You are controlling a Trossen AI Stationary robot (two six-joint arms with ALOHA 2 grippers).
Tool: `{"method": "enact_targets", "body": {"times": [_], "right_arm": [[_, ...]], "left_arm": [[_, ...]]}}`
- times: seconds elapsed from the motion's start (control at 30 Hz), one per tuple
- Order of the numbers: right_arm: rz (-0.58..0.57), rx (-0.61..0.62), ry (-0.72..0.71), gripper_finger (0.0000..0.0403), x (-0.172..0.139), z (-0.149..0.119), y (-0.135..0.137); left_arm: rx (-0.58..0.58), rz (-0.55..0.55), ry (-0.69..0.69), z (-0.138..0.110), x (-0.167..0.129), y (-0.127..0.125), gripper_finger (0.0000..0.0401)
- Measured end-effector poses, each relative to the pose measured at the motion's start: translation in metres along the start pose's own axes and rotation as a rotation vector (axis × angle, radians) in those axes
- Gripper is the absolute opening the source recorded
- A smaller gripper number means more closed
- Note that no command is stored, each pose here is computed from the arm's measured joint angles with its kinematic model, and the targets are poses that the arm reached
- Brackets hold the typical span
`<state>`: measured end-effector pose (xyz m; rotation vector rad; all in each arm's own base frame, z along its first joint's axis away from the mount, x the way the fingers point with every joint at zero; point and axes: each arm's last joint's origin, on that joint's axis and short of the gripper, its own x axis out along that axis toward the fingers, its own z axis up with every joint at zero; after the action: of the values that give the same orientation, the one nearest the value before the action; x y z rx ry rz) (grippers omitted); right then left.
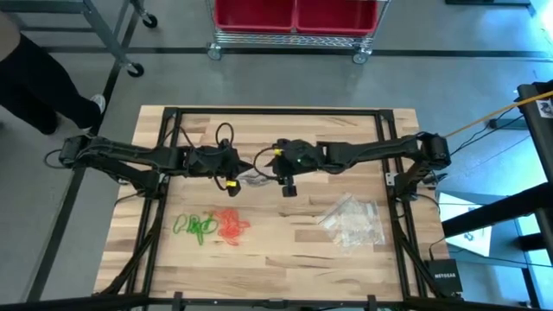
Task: Sort rubber bands
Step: Close the transparent zip bag
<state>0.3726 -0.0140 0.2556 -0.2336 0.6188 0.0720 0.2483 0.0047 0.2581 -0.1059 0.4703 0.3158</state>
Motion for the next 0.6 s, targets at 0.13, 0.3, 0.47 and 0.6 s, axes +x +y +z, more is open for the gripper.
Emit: {"method": "enact_targets", "body": {"times": [0.13, 0.3, 0.47, 0.6], "right_arm": [[0.005, 0.003, -0.002, 0.0172, 0.0037, -0.0011, 0.0003], [0.022, 0.006, -0.052, 0.015, 0.0041, 0.0033, 0.0], [0.025, 0.006, -0.069, 0.0068, 0.0036, 0.0057, -0.0004], [0.002, 0.006, -0.054, 0.0009, 0.0037, 0.0047, -0.0009]], "left_arm": [[0.008, -0.002, -0.009, 0.0009, 0.0, -0.0002, 0.0], [0.012, -0.002, -0.005, 0.0005, 0.0, -0.0001, 0.0], [0.008, -0.002, -0.004, 0.0004, 0.0, -0.0002, 0.0], [-0.015, 0.001, -0.005, 0.0006, 0.0003, 0.001, 0.0006]]}}
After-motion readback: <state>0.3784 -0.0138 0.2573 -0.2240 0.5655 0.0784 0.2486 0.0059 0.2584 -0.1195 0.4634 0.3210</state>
